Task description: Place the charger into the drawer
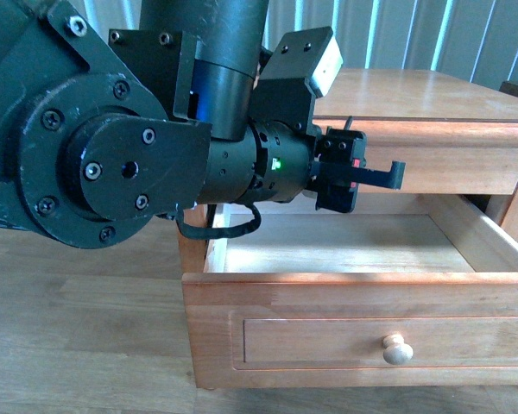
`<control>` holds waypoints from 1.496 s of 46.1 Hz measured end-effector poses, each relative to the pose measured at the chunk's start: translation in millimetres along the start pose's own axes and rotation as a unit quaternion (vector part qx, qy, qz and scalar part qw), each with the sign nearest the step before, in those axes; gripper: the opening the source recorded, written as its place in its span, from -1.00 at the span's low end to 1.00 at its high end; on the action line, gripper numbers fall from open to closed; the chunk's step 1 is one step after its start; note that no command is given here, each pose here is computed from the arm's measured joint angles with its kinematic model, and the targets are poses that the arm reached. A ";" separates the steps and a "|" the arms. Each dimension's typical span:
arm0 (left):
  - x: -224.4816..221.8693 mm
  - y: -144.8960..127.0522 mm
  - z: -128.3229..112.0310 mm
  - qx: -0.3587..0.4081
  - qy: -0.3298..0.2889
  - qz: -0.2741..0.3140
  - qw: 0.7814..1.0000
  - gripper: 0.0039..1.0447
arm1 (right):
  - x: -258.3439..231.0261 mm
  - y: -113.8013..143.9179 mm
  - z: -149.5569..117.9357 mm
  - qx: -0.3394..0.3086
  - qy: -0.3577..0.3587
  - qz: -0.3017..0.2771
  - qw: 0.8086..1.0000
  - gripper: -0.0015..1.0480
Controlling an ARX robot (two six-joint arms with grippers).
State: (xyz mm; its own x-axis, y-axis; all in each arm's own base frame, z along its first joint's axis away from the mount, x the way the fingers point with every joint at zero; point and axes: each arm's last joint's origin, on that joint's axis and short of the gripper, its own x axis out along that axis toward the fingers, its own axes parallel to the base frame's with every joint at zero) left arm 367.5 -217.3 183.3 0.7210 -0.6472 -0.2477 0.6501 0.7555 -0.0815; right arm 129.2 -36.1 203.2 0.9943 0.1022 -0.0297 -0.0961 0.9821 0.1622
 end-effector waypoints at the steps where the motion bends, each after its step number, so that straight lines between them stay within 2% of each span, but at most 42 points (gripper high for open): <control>1: 0.6 0.2 -1.3 0.000 0.002 0.000 1.000 -0.35 | 0.0 0.0 0.0 0.000 0.000 0.000 1.000 0.84; 6: 2.0 0.3 -4.8 -0.003 0.008 -0.001 1.000 -0.31 | 0.0 0.0 0.0 0.000 0.000 0.000 1.000 0.84; 9: 2.5 0.9 -6.3 -0.002 0.012 0.006 1.000 -0.12 | 0.0 0.0 0.0 0.000 0.000 0.000 1.000 0.84; 17: 1.4 2.6 -4.3 0.012 0.009 0.040 0.999 0.60 | 0.0 0.0 0.0 0.000 0.000 0.000 1.000 0.84; 23: -10.5 3.3 11.1 0.018 -0.023 0.073 0.997 0.92 | 0.0 0.0 0.0 0.000 0.000 0.000 1.000 0.84; 27: -32.6 7.0 31.7 0.020 -0.059 0.129 0.990 0.88 | 0.0 0.0 0.0 0.000 0.000 0.000 1.000 0.84; 31: -66.3 16.0 48.9 0.017 -0.095 0.209 0.973 0.89 | 0.0 0.0 0.0 0.000 0.000 0.000 1.000 0.84; 38: -116.3 24.4 55.2 -0.008 -0.123 0.290 0.949 0.89 | 0.0 0.0 0.0 0.000 0.000 0.000 1.000 0.84; 48: -184.7 18.1 43.6 -0.048 -0.146 0.382 0.911 0.89 | 0.0 0.0 0.0 0.000 0.000 0.000 1.000 0.84; 58: -239.2 7.1 13.5 -0.106 -0.158 0.459 0.868 0.89 | 0.0 0.0 0.0 0.000 0.000 0.000 1.000 0.84; 69: -244.7 5.5 13.1 -0.124 -0.174 0.456 0.864 0.89 | 0.0 0.0 0.0 0.000 0.000 0.000 1.000 0.84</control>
State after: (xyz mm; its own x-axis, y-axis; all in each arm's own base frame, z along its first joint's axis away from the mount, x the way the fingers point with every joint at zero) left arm 197.8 -56.1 256.2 0.9627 0.2702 -0.0164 -0.2671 0.9383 -0.2197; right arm 129.2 -36.1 203.2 0.9943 0.1022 -0.0297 -0.0961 0.9821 0.1622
